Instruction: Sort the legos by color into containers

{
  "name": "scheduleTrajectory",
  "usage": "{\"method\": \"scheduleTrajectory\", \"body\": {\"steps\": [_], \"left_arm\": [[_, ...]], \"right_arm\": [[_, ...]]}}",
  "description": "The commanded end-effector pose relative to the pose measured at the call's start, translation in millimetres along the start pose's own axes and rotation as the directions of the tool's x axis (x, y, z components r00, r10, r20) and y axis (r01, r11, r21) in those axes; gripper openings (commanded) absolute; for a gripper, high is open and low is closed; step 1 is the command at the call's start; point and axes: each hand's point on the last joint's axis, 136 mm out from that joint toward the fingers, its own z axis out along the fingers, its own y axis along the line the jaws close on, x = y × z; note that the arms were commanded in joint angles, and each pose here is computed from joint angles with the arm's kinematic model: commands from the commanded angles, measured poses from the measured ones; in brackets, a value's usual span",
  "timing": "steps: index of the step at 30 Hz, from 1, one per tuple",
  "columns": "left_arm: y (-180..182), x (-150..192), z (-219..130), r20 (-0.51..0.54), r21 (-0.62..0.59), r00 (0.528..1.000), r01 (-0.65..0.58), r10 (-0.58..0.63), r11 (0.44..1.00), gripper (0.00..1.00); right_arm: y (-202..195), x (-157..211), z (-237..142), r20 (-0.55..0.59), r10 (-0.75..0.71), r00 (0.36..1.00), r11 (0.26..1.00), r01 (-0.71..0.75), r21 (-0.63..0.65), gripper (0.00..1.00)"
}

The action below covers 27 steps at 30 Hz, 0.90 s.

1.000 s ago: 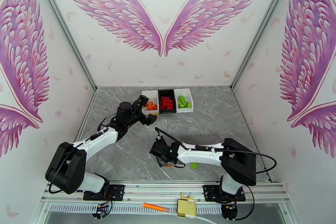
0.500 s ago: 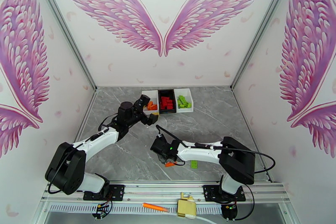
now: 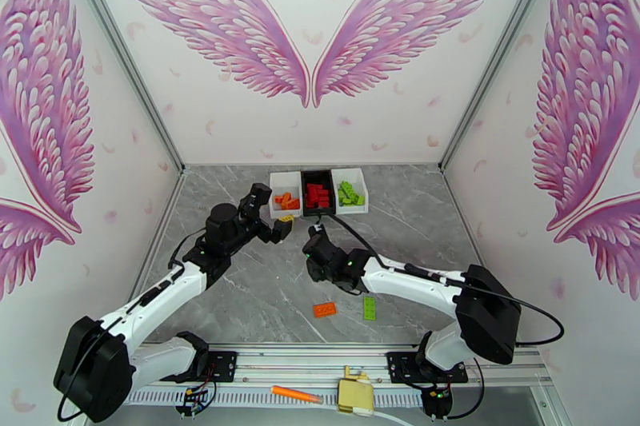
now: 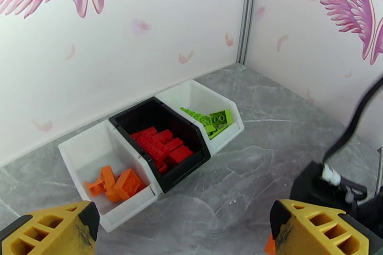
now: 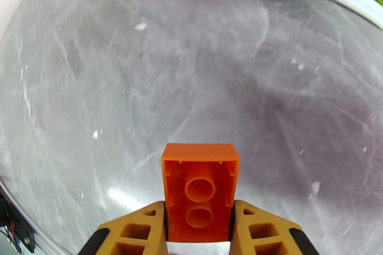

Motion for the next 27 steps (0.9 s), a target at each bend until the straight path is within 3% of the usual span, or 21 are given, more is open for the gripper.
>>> {"method": "scheduleTrajectory", "body": {"steps": [1,8,16,27], "left_arm": [[1.9,19.2,-15.3,-0.059,-0.049,0.998,0.008,-0.011,0.999,0.99],[-8.9,35.6,-32.6,-0.089,-0.046,0.996,0.023,-0.027,0.999,0.99],[-34.2,62.8,-36.1,-0.139,-0.013,0.99,-0.009,0.007,1.0,0.99],[-54.6,90.7,-46.4,-0.182,0.048,0.983,-0.015,0.023,0.999,0.99]], "right_arm": [[-1.5,-53.4,-4.8,0.136,-0.016,0.991,0.999,0.02,-0.027,0.22],[-15.3,-122.1,12.1,0.255,-0.03,0.966,0.998,0.041,-0.038,0.21],[-10.7,-187.5,57.2,0.339,-0.003,0.941,0.996,0.031,-0.078,0.2],[-9.0,-232.7,140.9,0.333,0.007,0.943,0.997,0.019,-0.075,0.22]]}}
